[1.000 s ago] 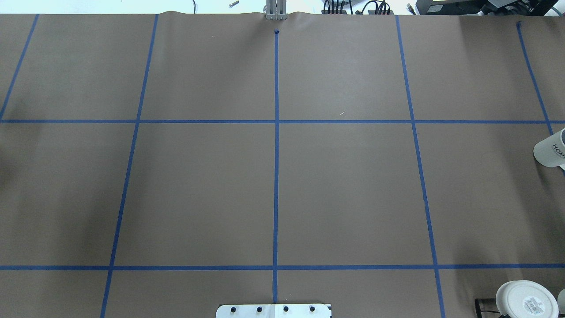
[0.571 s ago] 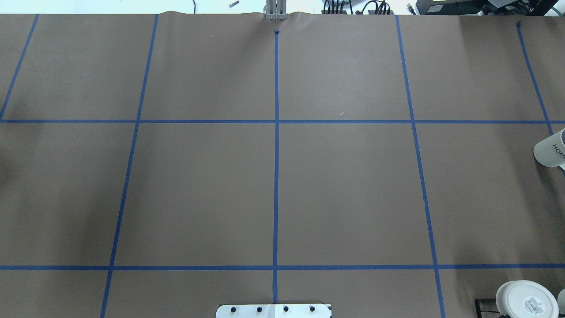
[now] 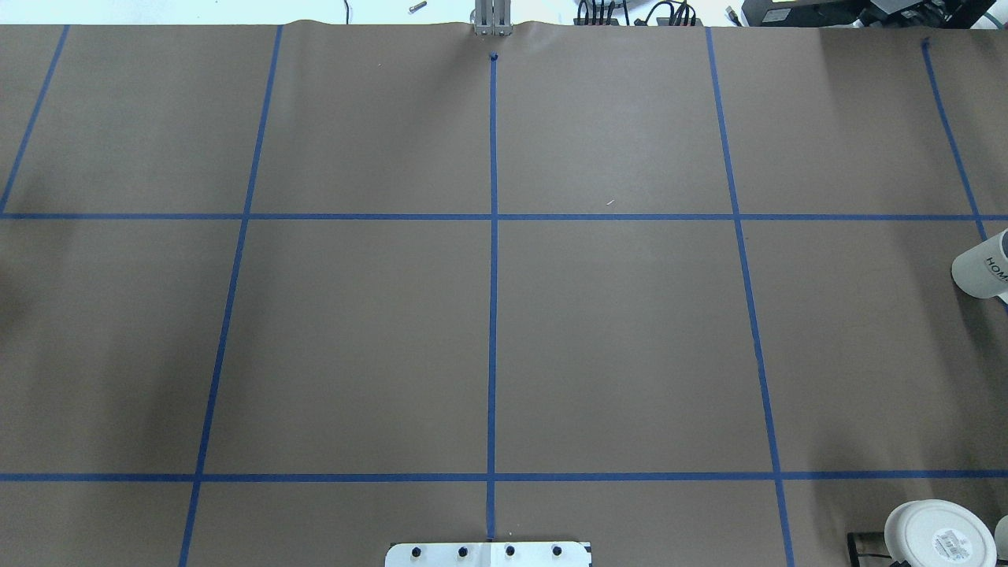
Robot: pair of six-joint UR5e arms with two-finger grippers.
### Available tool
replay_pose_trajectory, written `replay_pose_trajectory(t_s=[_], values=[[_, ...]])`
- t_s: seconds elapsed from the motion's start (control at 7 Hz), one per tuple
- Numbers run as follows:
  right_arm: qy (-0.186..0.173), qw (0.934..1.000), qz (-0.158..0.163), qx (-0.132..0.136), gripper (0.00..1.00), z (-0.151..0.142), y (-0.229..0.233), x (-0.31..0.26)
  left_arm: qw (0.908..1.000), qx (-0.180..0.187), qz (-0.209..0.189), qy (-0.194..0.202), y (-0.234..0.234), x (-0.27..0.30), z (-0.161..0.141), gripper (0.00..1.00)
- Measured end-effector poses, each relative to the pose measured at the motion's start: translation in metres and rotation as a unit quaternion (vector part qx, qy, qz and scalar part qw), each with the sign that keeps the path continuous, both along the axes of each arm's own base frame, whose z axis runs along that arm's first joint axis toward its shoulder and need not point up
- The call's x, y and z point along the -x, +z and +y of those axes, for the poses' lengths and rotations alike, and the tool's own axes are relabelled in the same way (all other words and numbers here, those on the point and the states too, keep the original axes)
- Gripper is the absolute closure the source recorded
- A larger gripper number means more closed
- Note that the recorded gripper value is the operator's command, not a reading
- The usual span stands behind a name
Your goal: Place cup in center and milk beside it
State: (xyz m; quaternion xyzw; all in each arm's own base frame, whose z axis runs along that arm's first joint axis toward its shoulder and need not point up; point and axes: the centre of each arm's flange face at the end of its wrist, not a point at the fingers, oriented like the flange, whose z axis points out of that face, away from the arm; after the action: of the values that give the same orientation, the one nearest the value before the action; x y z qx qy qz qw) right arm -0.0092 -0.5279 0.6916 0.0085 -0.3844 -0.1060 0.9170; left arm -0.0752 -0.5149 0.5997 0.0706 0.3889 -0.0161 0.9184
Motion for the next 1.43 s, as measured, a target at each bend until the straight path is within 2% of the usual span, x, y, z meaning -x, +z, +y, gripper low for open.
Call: replay_pose_trajectory(t_s=[0.14, 0.29, 0.43, 0.71, 1.0, 1.29, 1.43], values=[[-0.009, 1.0, -0.001, 0.002, 0.0, 0.001, 0.008, 0.009, 1.0, 0.0, 0.0, 0.0, 0.0, 0.0, 0.0, 0.02], [-0.014, 0.9999, -0.002, 0.005, 0.22, 0.003, 0.013, 0.014, 1.0, 0.0, 0.001, 0.0, 0.0, 0.0, 0.0, 0.02], [-0.019, 0.9998, -0.002, 0.007, 0.99, 0.005, 0.016, 0.017, 1.0, 0.0, 0.002, 0.0, 0.0, 0.0, 0.0, 0.02], [-0.039, 0.9992, -0.005, -0.005, 1.0, 0.006, 0.021, 0.02, 1.0, 0.0, 0.003, 0.001, 0.0, 0.0, 0.0, 0.02], [-0.048, 0.9985, -0.025, -0.013, 1.0, 0.003, 0.015, 0.024, 1.0, 0.001, 0.005, 0.001, 0.0, -0.001, 0.001, 0.02], [-0.04, 0.9969, -0.063, -0.025, 1.0, -0.012, -0.017, 0.022, 1.0, 0.001, 0.005, 0.001, 0.001, -0.001, 0.002, 0.02], [-0.035, 0.9959, -0.077, -0.033, 1.0, -0.038, -0.056, 0.025, 1.0, 0.001, 0.005, 0.001, 0.001, -0.001, 0.002, 0.02]])
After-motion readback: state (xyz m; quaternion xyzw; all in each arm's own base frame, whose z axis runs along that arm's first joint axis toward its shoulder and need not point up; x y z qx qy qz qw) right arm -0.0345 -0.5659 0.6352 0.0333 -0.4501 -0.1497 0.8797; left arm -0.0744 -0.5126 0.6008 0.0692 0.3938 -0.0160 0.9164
